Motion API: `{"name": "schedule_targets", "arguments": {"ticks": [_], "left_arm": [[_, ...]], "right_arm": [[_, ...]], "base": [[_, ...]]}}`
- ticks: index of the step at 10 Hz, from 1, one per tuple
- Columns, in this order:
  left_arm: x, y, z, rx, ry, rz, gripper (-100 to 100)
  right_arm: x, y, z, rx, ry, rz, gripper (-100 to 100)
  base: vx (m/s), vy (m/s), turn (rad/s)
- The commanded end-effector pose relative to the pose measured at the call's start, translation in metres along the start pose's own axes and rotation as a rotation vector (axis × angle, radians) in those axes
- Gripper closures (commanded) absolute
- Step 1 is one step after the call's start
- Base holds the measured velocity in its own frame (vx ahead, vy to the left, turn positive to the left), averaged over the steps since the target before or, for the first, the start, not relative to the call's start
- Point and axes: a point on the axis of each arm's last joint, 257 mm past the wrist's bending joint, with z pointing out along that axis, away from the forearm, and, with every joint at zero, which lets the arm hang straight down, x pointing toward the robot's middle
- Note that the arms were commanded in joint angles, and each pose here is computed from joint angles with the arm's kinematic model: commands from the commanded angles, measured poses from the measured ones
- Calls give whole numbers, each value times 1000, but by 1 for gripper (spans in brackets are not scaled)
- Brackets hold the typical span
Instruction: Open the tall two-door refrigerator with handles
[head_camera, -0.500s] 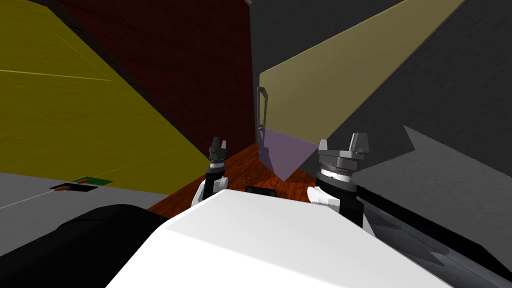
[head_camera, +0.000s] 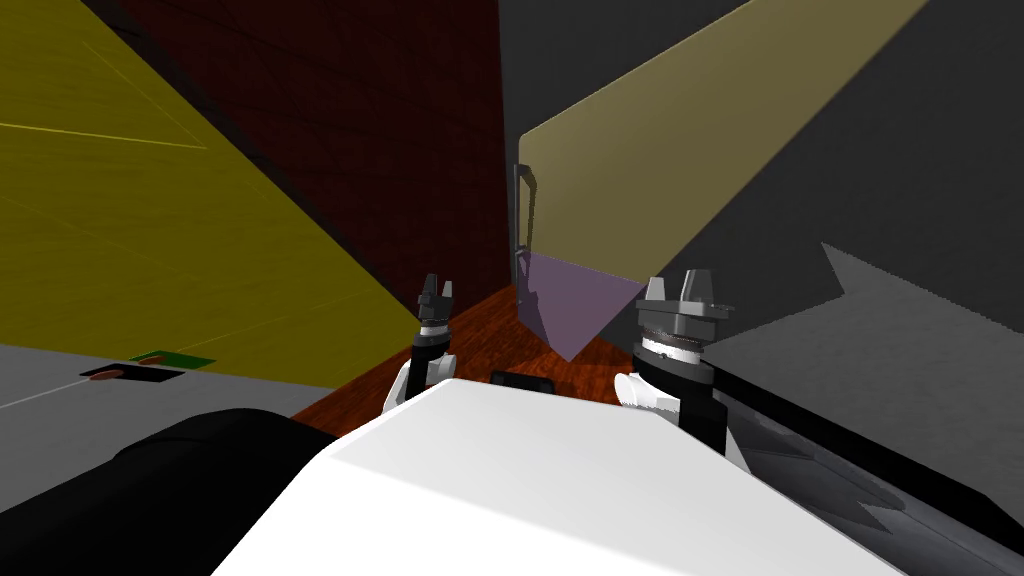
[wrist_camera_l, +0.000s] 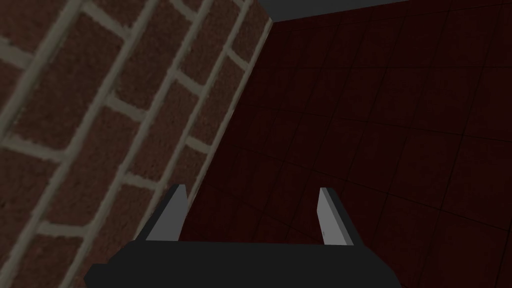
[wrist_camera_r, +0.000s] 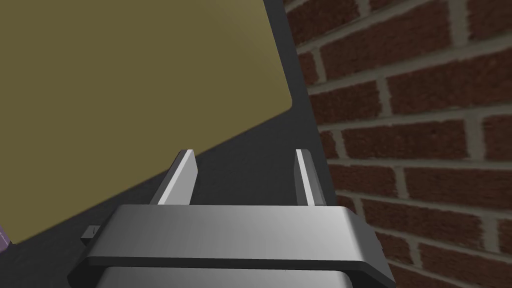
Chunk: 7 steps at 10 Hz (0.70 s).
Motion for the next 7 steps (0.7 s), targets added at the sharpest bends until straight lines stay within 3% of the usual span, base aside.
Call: {"name": "schedule_targets", "arguments": {"ticks": [1,4,5,7], "left_arm": [[0,0,0,0,0,0,0],[0,0,0,0,0,0,0],[0,0,0,0,0,0,0],[0,0,0,-1,0,0,0]], "right_arm": [[0,0,0,0,0,0,0],[0,0,0,0,0,0,0],[4,4,1,-4,50,-47,-100],[6,7,1,-3,94,-108,-100]], "base": [[0,0,0],[0,0,0],[56,40,-85],[95,78,-90]]}}
